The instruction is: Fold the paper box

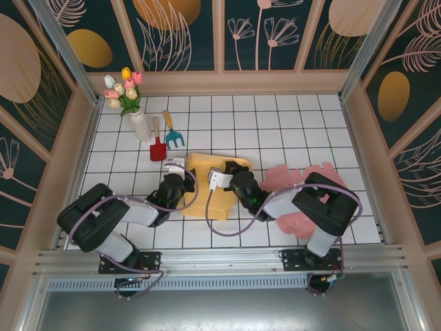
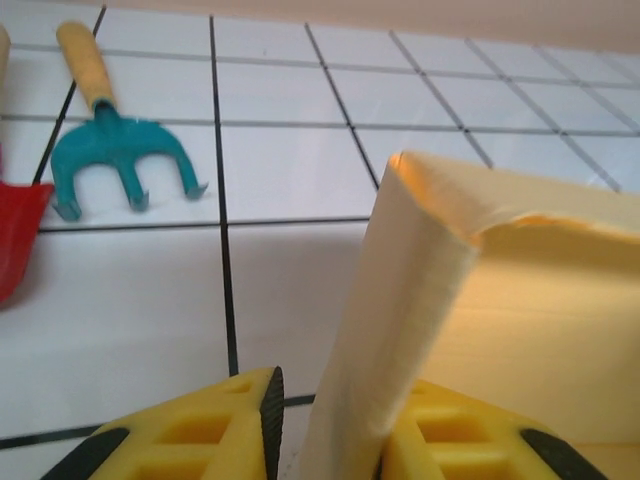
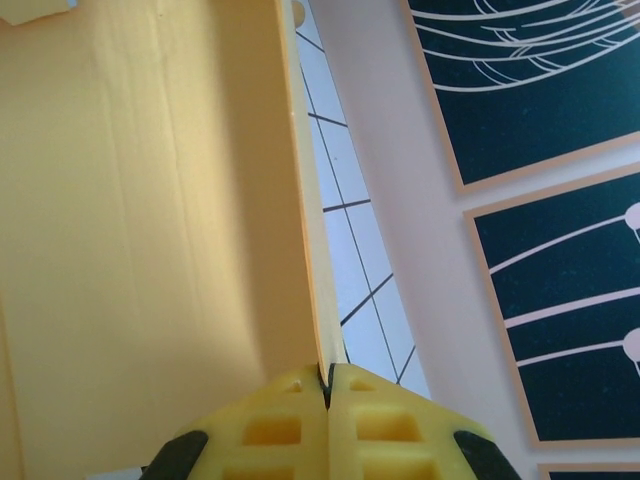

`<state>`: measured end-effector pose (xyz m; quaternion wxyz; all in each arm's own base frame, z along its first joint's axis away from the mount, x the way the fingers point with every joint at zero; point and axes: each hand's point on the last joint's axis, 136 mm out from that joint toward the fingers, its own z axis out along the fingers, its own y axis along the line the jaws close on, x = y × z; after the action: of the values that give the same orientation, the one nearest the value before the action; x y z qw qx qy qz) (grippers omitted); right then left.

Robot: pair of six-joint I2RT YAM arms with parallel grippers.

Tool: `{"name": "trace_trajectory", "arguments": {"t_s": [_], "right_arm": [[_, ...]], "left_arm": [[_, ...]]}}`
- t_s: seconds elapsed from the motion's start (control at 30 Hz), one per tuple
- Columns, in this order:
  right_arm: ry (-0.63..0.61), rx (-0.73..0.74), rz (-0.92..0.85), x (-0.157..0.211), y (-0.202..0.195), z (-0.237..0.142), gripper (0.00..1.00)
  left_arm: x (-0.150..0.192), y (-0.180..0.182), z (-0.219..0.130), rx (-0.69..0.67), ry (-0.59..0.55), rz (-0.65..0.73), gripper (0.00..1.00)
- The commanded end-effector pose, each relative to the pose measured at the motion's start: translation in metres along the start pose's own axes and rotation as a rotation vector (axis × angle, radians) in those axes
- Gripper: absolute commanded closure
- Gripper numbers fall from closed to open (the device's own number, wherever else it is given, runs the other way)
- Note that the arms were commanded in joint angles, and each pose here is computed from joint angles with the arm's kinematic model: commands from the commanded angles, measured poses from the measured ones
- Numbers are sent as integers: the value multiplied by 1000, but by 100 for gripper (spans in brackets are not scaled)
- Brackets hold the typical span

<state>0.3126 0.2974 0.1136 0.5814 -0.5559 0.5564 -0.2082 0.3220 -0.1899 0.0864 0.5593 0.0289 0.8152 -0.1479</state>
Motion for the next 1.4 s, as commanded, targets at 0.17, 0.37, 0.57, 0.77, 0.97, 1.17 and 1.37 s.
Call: {"name": "trace_trajectory", "arguments": {"t_s": [0.17, 0.37, 0.57, 0.77, 0.97, 1.17, 1.37], "right_arm": [[117, -96, -33, 35, 37, -2, 100], [110, -101, -29, 33, 36, -3, 100], [102, -111, -32, 33, 39, -5, 100], [98, -122, -45, 32, 44, -6, 100], [111, -108, -48, 31, 43, -4, 100], [120, -97, -39, 31, 40, -4, 100], [103, -85, -7, 27, 37, -4, 100]], "left_arm": [[-20, -7, -3, 36, -25, 8, 66], [-13, -11, 11, 26, 1, 43, 66], [-5, -16, 27, 27, 23, 45, 67], [-10, -17, 34, 13, 6, 33, 79], [-6, 8, 36, -169, -5, 83, 96], [-9, 46, 22, -438, -55, 122, 100], [-10, 33, 22, -345, -55, 162, 100]]}}
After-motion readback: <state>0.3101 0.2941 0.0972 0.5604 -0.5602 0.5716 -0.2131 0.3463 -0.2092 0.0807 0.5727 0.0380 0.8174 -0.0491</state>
